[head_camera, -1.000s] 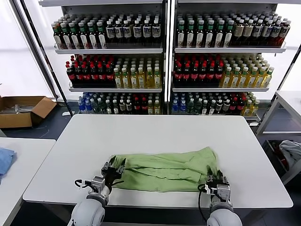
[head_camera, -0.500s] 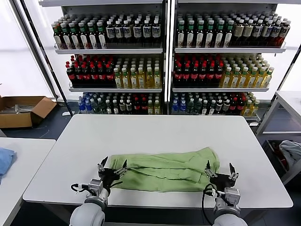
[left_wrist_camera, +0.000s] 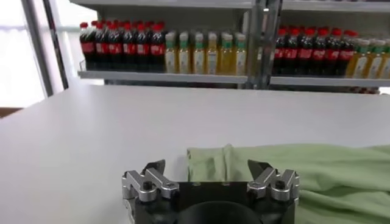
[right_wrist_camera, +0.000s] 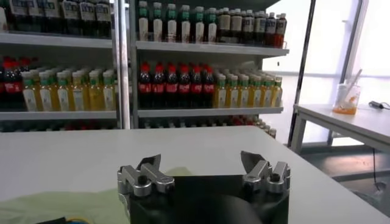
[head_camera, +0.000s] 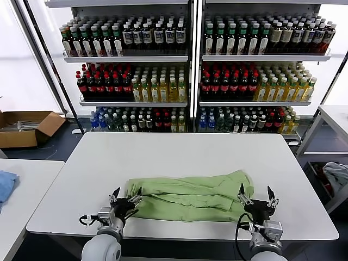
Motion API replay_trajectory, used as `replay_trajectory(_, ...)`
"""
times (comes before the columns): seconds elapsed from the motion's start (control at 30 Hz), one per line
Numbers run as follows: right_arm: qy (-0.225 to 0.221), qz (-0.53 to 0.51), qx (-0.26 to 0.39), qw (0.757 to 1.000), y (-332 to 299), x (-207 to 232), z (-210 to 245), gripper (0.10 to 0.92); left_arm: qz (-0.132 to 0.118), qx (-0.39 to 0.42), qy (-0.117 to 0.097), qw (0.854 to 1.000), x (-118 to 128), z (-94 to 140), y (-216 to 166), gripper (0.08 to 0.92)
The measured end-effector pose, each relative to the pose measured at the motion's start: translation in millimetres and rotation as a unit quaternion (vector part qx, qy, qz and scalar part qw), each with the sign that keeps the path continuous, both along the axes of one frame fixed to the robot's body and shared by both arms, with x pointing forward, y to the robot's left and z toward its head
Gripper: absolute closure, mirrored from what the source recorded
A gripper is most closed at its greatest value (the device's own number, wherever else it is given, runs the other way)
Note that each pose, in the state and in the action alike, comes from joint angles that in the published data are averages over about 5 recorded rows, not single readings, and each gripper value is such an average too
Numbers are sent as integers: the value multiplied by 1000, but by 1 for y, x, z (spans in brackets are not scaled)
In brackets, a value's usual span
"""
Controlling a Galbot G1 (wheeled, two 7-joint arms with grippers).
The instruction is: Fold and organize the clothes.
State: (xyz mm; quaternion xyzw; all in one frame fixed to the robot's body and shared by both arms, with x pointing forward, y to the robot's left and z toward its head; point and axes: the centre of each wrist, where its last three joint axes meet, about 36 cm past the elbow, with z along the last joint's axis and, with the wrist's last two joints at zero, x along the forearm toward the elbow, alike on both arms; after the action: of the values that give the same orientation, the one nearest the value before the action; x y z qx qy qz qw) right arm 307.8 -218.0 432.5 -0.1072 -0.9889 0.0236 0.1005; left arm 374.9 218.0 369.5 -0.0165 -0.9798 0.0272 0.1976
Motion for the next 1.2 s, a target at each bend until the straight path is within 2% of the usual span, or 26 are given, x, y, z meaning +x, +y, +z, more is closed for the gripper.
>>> replay_trajectory(0.17, -2, 1, 2, 1000, 1, -3, 2, 200, 7, -15, 18, 1000, 3, -8, 2, 230)
replay_trajectory(0.43, -3, 0, 4, 1000, 2, -4, 1, 200, 6, -27, 30, 999, 2, -15, 4, 460)
replay_trajectory(0.67, -3, -1, 3, 1000, 2, -2, 0, 200, -7, -28, 31, 999, -4, -18, 3, 660)
replay_trajectory(0.93, 0, 0, -1, 1000, 1, 2, -5, 200, -24, -20, 23, 999, -9, -21, 2, 872)
replay_trajectory(1.2, 2, 3, -5, 1000, 0, 8, -8, 200, -11, 6, 3, 1000, -7, -14, 28, 889)
